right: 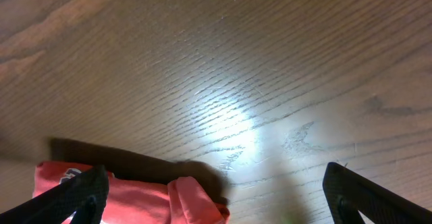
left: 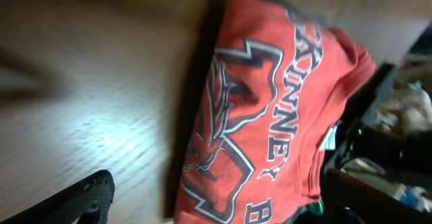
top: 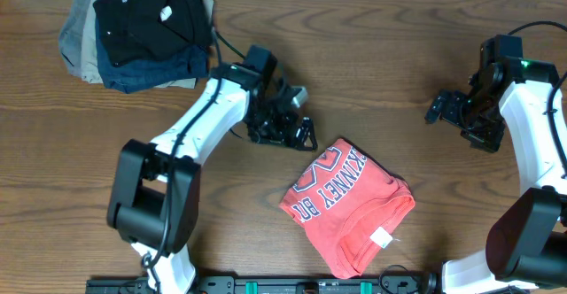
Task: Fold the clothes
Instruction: 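Grasp the folded red shirt with the left gripper and carry it upward-left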
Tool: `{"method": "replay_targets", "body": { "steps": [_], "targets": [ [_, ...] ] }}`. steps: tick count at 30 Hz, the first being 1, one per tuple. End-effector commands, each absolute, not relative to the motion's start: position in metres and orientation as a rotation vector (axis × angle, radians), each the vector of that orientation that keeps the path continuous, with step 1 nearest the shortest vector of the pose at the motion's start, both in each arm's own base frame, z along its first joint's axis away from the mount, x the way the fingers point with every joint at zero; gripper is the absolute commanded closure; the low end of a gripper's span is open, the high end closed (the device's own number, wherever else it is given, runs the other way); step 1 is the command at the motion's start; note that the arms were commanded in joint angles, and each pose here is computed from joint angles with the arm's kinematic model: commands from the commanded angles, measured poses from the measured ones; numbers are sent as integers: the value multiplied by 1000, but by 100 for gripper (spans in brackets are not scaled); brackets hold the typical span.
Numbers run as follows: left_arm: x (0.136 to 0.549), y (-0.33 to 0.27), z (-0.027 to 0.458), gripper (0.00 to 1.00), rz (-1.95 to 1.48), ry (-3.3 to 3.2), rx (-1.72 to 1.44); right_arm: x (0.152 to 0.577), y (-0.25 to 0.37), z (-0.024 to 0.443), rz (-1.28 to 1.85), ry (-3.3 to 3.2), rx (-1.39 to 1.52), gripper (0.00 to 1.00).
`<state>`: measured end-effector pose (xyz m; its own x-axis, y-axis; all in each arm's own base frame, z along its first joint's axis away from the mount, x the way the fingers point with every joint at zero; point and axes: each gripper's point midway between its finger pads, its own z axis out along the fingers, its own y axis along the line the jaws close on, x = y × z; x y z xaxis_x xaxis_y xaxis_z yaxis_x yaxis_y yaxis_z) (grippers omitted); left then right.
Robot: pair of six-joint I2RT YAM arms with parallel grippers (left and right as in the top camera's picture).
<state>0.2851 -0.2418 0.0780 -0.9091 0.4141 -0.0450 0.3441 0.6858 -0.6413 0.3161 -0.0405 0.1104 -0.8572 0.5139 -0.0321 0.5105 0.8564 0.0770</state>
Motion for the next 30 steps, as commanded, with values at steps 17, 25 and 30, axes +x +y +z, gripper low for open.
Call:
{"method": "replay_targets", "body": {
  "steps": [17, 25, 30],
  "targets": [
    [216, -288, 16, 2, 1120, -2565, -720, 319, -41, 112, 108, 2975, 806, 1],
    [214, -293, 10, 16, 1128, -2578, -719, 319, -41, 112, 108, 2975, 806, 1],
    [218, -292, 6, 79, 1101, -2606, -734, 319, -41, 112, 108, 2975, 806, 1]
  ]
}}
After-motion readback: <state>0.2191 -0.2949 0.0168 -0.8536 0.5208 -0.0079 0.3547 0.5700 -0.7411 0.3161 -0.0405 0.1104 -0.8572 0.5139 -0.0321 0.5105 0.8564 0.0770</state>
